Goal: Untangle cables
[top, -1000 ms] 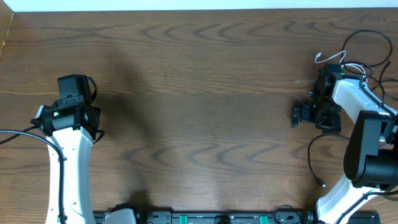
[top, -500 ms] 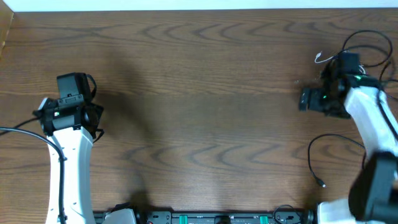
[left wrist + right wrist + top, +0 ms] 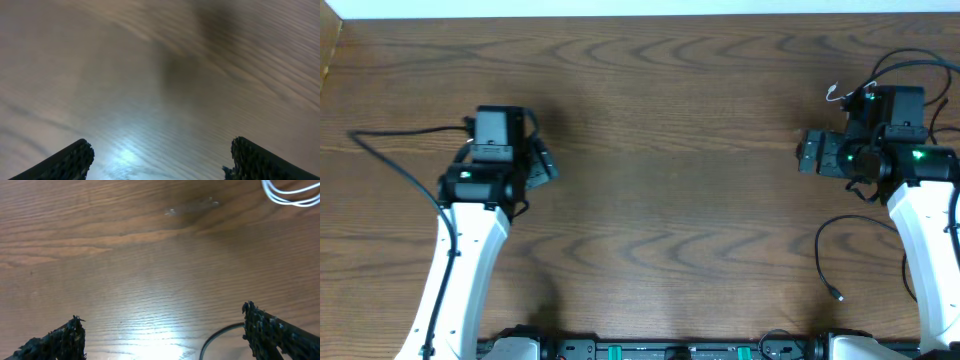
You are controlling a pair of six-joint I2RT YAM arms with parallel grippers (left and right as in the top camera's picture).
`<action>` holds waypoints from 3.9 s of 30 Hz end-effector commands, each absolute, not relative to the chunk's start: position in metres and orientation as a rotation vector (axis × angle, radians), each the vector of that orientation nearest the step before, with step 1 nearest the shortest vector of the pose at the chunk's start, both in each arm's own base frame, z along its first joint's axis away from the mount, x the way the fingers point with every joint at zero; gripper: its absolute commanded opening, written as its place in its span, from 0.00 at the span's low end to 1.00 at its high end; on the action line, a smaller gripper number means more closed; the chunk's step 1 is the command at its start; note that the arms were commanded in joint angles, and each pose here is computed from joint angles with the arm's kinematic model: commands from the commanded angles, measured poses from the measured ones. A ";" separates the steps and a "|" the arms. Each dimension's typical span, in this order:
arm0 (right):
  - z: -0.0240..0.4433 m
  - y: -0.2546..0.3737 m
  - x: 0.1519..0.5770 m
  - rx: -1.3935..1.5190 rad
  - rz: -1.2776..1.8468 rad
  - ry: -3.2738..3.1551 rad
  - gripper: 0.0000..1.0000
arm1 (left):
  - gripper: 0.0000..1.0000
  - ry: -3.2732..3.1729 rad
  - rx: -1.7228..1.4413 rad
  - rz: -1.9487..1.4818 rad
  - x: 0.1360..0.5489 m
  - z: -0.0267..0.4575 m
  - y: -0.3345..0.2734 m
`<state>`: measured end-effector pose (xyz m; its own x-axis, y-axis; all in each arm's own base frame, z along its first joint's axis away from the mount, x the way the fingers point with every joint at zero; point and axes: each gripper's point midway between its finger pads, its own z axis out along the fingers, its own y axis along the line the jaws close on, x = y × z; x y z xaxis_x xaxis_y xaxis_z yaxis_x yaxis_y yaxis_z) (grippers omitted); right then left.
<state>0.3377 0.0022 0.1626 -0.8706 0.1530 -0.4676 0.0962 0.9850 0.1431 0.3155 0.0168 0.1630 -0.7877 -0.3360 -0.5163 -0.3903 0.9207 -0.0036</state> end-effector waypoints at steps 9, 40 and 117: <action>0.170 0.010 0.339 0.162 0.180 2.613 0.99 | 0.89 2.570 -0.359 0.117 0.321 0.164 -0.006; 0.170 0.010 0.339 0.162 0.180 2.614 0.99 | 0.89 2.570 -0.359 0.117 0.321 0.164 -0.006; 0.170 0.010 0.338 0.163 0.180 2.614 0.99 | 0.89 1.729 -0.050 -0.172 0.242 0.136 -0.024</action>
